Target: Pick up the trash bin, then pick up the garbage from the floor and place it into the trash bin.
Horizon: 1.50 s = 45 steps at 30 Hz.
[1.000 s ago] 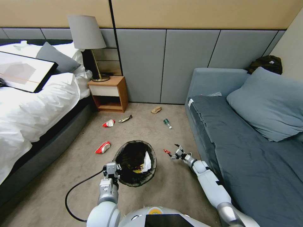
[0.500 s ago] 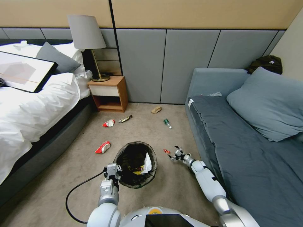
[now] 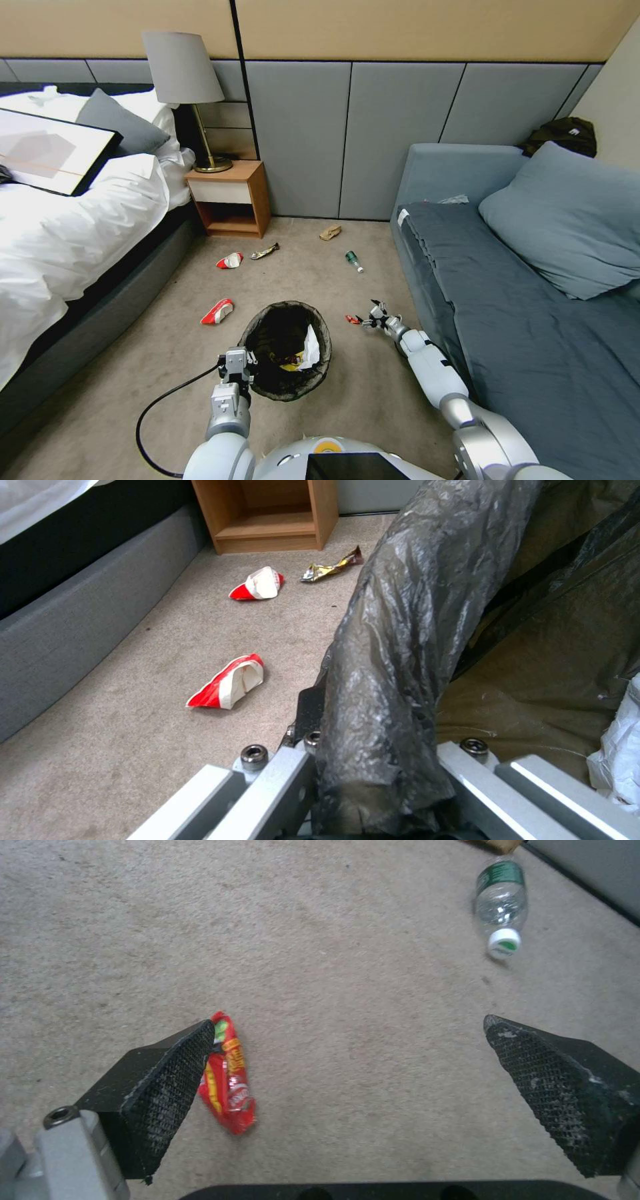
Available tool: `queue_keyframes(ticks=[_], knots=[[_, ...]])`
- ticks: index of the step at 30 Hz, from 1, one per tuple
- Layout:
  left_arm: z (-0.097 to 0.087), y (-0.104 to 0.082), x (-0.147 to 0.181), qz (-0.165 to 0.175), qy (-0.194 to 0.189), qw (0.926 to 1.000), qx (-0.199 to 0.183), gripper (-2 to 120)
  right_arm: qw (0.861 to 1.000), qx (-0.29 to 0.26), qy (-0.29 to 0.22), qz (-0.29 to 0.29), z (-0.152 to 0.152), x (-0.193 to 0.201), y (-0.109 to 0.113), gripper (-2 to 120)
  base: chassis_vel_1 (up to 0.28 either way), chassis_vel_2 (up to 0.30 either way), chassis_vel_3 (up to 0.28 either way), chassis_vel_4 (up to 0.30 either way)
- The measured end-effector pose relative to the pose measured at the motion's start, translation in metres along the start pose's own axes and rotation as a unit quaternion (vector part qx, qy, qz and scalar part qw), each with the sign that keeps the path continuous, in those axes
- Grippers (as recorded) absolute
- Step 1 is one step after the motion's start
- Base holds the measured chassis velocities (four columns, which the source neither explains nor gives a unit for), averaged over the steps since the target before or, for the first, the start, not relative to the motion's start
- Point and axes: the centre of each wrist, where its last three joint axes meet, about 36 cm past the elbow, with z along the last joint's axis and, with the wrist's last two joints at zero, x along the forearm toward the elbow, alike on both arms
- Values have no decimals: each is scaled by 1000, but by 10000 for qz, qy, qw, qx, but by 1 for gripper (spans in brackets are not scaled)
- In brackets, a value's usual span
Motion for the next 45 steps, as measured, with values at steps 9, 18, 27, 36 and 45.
queue_keyframes(ticks=[9,18,27,36,45], knots=[[1,-1,1,-4,2,10000,-11,0,9999,-100,1,-52,-7,-10,7,100,0,0,0,0],[1,-1,2,-9,6,10000,-32,0,9995,-306,85,-55,-6,-16,10,100,0,0,0,0],[2,-2,5,-35,19,10000,-74,0,9967,-733,351,-20,-4,-24,20,100,0,0,0,0],[2,-3,6,-39,16,10000,-88,0,9938,-1030,412,-19,-8,-30,28,100,0,0,0,0],[3,-4,7,-40,15,9999,-103,0,9909,-1253,496,-44,-10,-36,35,100,0,0,0,0]])
